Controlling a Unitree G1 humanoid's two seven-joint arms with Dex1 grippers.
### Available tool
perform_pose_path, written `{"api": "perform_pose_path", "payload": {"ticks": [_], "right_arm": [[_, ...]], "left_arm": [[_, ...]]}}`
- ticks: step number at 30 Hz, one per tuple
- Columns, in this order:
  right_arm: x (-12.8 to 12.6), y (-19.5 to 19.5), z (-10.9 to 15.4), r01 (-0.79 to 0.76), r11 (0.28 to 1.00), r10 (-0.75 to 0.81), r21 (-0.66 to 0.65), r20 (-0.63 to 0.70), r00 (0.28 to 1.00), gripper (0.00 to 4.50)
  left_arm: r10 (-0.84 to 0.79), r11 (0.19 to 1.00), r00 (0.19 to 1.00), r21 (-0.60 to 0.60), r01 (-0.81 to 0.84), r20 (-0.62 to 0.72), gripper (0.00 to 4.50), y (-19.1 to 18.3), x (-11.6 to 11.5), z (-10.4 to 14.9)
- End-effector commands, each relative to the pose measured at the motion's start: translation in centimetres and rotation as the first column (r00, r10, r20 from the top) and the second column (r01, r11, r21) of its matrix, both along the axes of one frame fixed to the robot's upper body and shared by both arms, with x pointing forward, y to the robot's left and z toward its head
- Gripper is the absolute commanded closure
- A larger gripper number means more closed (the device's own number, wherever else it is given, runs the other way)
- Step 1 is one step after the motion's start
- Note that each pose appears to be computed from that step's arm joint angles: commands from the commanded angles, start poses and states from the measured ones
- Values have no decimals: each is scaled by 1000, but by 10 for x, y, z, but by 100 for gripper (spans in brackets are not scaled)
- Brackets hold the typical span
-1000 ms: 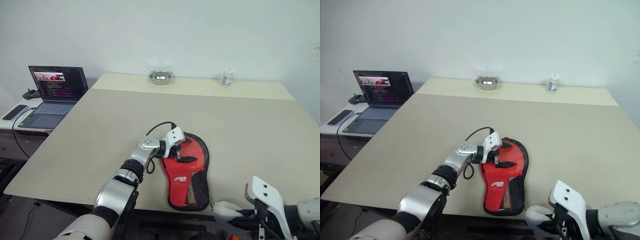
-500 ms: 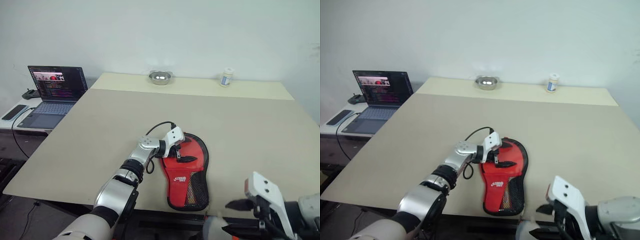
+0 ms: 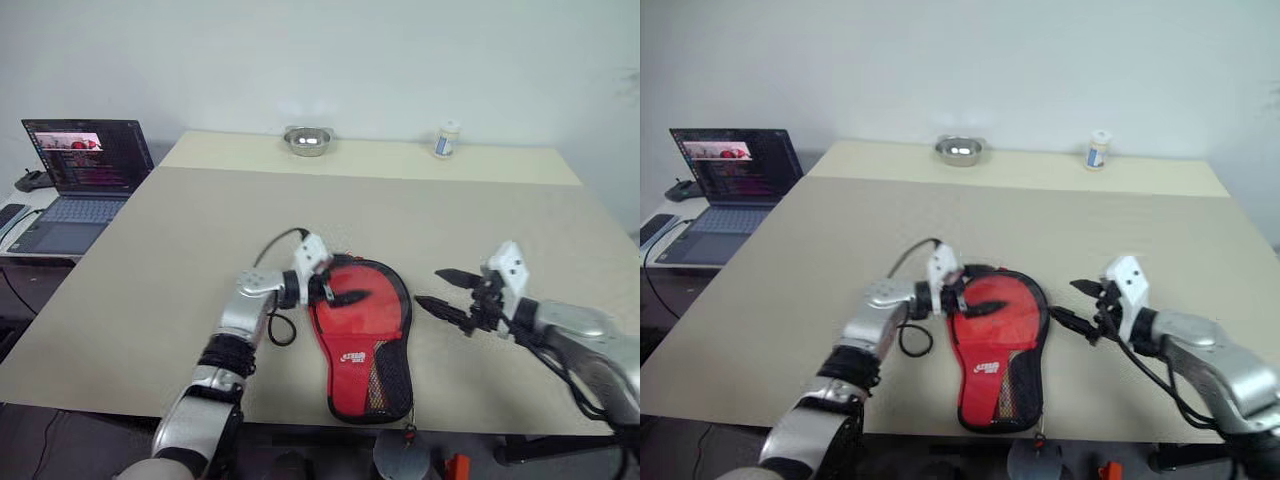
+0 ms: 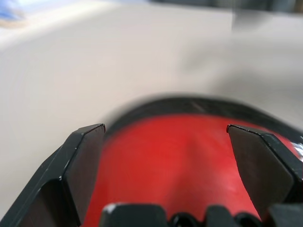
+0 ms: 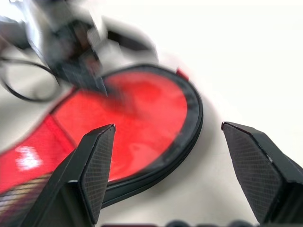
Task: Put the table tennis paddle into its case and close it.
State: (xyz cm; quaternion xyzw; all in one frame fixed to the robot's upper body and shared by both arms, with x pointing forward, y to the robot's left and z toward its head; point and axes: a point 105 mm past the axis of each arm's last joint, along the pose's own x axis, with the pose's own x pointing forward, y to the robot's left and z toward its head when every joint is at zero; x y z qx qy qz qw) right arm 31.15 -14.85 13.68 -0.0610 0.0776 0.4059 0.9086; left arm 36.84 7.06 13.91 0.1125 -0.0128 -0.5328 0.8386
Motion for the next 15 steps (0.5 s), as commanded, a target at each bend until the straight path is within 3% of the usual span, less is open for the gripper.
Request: {"api": "perform_pose_path", "payload": {"ticks": [1,8,15], "right_arm": [[17,-10,15,5,1000,-5,-1,137,991,59],[26,-53,14,51,997,-44,-49,131,990,59],[15,-61,14,84,993,-74,-86,119,990,59]], "left_arm": [[63,998,998,-33,-62,25,0,5,-6,15],[148,989,987,0,-149,56,0,13,-11,18],[246,969,967,-13,-246,71,0,16,8,11]]}}
